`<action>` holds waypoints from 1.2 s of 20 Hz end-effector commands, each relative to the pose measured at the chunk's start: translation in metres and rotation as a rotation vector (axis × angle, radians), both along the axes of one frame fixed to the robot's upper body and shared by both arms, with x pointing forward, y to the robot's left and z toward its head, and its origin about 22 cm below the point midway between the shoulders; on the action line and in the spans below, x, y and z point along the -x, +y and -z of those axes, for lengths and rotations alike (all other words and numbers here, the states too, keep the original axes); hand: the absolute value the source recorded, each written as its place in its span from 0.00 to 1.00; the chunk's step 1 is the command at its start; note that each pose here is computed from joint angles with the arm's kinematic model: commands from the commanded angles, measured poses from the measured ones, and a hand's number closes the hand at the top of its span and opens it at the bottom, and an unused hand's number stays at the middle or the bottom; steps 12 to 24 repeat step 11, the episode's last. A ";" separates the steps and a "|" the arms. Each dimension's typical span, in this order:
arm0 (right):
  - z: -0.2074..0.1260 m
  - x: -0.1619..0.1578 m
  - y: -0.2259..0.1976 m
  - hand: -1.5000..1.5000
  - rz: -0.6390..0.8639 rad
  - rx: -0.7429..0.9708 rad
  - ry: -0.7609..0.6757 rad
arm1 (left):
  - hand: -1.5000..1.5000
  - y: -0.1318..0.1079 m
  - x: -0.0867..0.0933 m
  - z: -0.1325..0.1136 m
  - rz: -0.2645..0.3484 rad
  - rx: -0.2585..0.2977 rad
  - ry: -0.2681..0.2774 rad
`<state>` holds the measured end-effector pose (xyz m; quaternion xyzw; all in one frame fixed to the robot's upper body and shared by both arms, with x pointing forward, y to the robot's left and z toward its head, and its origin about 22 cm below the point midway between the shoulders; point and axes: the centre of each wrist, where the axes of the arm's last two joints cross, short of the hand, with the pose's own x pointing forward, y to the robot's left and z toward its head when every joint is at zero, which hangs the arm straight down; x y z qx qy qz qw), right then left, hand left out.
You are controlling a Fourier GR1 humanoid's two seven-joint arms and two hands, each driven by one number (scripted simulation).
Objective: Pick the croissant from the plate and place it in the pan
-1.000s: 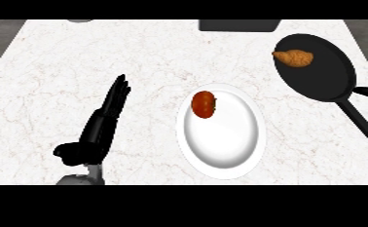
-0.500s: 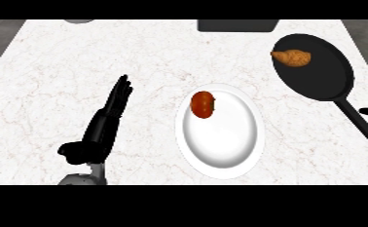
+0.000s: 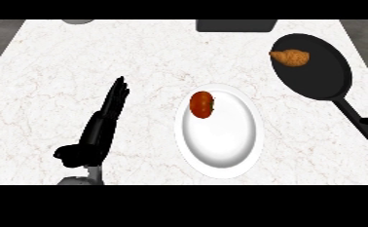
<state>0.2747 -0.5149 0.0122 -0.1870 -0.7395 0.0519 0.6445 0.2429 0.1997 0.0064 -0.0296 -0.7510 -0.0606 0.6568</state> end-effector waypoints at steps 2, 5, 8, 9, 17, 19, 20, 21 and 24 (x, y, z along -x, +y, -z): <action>0.000 0.013 -0.010 0.00 -0.012 0.046 0.035 | 0.50 0.001 -0.006 0.003 0.013 0.004 0.011; -0.007 -0.001 -0.001 0.00 -0.013 0.034 0.016 | 0.50 -0.001 -0.007 0.008 -0.013 0.004 -0.002; 0.000 0.012 -0.011 0.00 0.024 0.094 -0.005 | 0.50 -0.001 0.006 -0.010 0.023 0.003 -0.004; -0.001 0.006 -0.006 0.00 0.029 0.101 -0.012 | 0.50 0.006 -0.012 -0.003 0.002 -0.007 -0.023; -0.005 0.000 -0.003 0.00 0.035 0.144 -0.010 | 0.50 -0.003 0.006 -0.015 0.020 0.009 0.005; -0.005 0.000 -0.003 0.00 0.035 0.144 -0.010 | 0.50 -0.003 0.006 -0.015 0.020 0.009 0.005; -0.005 0.000 -0.003 0.00 0.035 0.144 -0.010 | 0.50 -0.003 0.006 -0.015 0.020 0.009 0.005; -0.005 0.000 -0.003 0.00 0.035 0.144 -0.010 | 0.50 -0.003 0.006 -0.015 0.020 0.009 0.005; -0.005 0.000 -0.003 0.00 0.035 0.144 -0.010 | 0.50 -0.003 0.006 -0.015 0.020 0.009 0.005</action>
